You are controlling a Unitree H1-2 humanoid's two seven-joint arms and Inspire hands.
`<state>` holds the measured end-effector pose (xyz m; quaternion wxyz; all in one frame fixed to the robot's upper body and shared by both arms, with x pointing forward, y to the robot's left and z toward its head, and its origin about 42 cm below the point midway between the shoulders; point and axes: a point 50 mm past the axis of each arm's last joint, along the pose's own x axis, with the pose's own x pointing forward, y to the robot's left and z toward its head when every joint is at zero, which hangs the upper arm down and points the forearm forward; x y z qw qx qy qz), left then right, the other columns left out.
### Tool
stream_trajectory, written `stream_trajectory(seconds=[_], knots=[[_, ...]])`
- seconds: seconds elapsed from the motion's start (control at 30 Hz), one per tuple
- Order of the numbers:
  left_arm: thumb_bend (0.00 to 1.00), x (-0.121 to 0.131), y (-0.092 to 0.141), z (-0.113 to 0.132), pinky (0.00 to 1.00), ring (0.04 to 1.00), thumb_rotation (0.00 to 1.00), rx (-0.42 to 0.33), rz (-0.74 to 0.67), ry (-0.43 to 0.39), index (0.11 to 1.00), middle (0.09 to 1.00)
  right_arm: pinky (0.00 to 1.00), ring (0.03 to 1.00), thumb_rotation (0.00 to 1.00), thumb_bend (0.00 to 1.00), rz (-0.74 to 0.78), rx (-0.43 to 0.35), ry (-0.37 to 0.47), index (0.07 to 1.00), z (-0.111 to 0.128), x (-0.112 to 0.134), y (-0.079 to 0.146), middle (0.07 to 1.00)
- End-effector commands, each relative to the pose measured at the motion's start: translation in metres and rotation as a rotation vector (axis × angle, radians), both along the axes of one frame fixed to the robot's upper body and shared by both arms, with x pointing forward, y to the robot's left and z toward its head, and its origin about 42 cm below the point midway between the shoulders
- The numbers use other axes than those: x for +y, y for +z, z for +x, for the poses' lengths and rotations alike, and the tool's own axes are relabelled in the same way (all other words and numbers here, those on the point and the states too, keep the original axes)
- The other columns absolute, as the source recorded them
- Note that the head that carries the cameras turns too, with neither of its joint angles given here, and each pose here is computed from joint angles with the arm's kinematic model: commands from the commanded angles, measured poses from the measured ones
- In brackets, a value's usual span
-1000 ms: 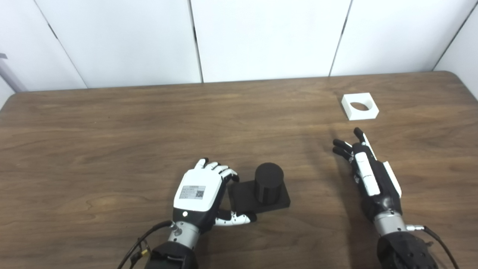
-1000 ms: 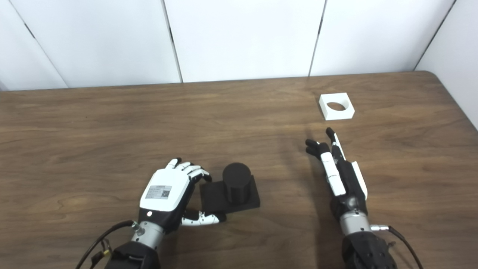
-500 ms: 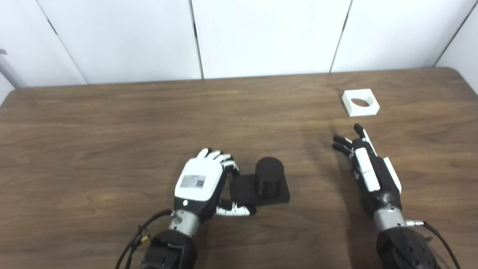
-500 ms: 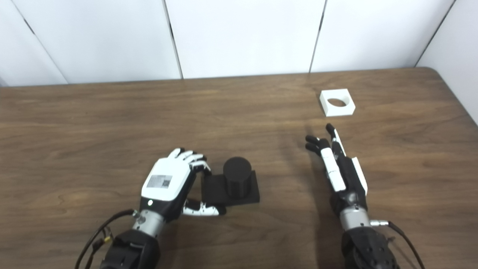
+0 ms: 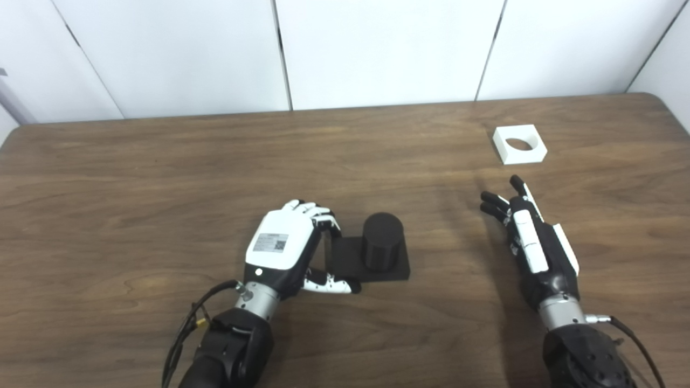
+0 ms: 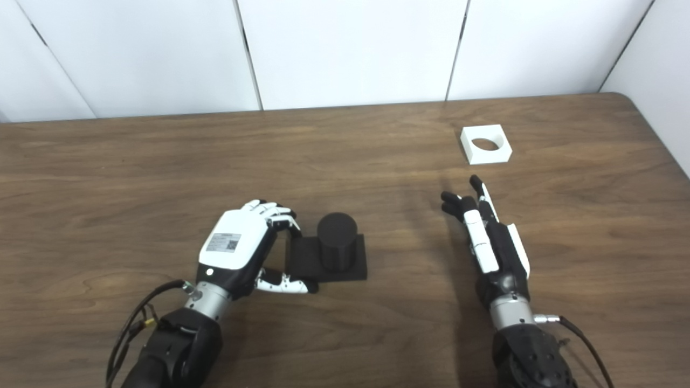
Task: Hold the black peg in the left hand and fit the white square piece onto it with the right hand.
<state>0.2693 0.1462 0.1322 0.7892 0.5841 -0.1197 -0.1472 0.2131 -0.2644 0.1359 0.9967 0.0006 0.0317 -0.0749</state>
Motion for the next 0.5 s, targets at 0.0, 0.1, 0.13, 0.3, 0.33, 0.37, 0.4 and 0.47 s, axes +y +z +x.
stream_trajectory(seconds=[0.0, 0.1, 0.13, 0.3, 0.33, 0.37, 0.4, 0.47], knots=[[0.52, 0.018, -0.001, 0.011, 0.88, 0.833, 0.05, -0.021, 0.053, 0.052, 0.486, 0.778, 1.0, 0.831, 0.85, 0.6, 0.06, -0.054, -0.012, 0.985, 0.008, 0.013, 0.01, 0.818], [0.52, 0.021, -0.003, 0.013, 0.88, 0.83, 0.05, -0.015, 0.052, 0.061, 0.486, 0.776, 1.0, 0.834, 0.85, 0.61, 0.061, -0.054, -0.008, 0.988, 0.008, 0.012, 0.01, 0.821], [0.52, 0.021, -0.003, 0.013, 0.88, 0.83, 0.05, -0.013, 0.051, 0.063, 0.487, 0.777, 1.0, 0.833, 0.85, 0.61, 0.06, -0.053, -0.008, 0.988, 0.007, 0.012, 0.01, 0.821], [0.52, 0.027, -0.004, 0.012, 0.88, 0.825, 0.05, -0.003, 0.055, 0.073, 0.487, 0.774, 1.0, 0.831, 0.85, 0.6, 0.064, -0.056, -0.007, 0.991, 0.008, 0.012, 0.01, 0.825], [0.52, 0.028, -0.004, 0.012, 0.89, 0.828, 0.05, 0.0, 0.056, 0.075, 0.487, 0.775, 1.0, 0.83, 0.85, 0.6, 0.066, -0.056, -0.007, 0.989, 0.008, 0.012, 0.01, 0.82], [0.52, 0.029, -0.004, 0.012, 0.89, 0.828, 0.05, 0.002, 0.057, 0.077, 0.487, 0.775, 1.0, 0.83, 0.85, 0.6, 0.068, -0.057, -0.007, 0.988, 0.008, 0.012, 0.01, 0.819], [0.52, 0.03, -0.004, 0.011, 0.89, 0.828, 0.05, 0.002, 0.058, 0.079, 0.487, 0.774, 1.0, 0.83, 0.84, 0.6, 0.062, -0.057, -0.005, 0.987, 0.008, 0.011, 0.01, 0.819], [0.52, 0.031, -0.005, 0.01, 0.88, 0.824, 0.05, 0.001, 0.058, 0.082, 0.487, 0.772, 1.0, 0.831, 0.86, 0.6, 0.056, -0.054, -0.002, 0.989, 0.007, 0.011, 0.01, 0.82]])
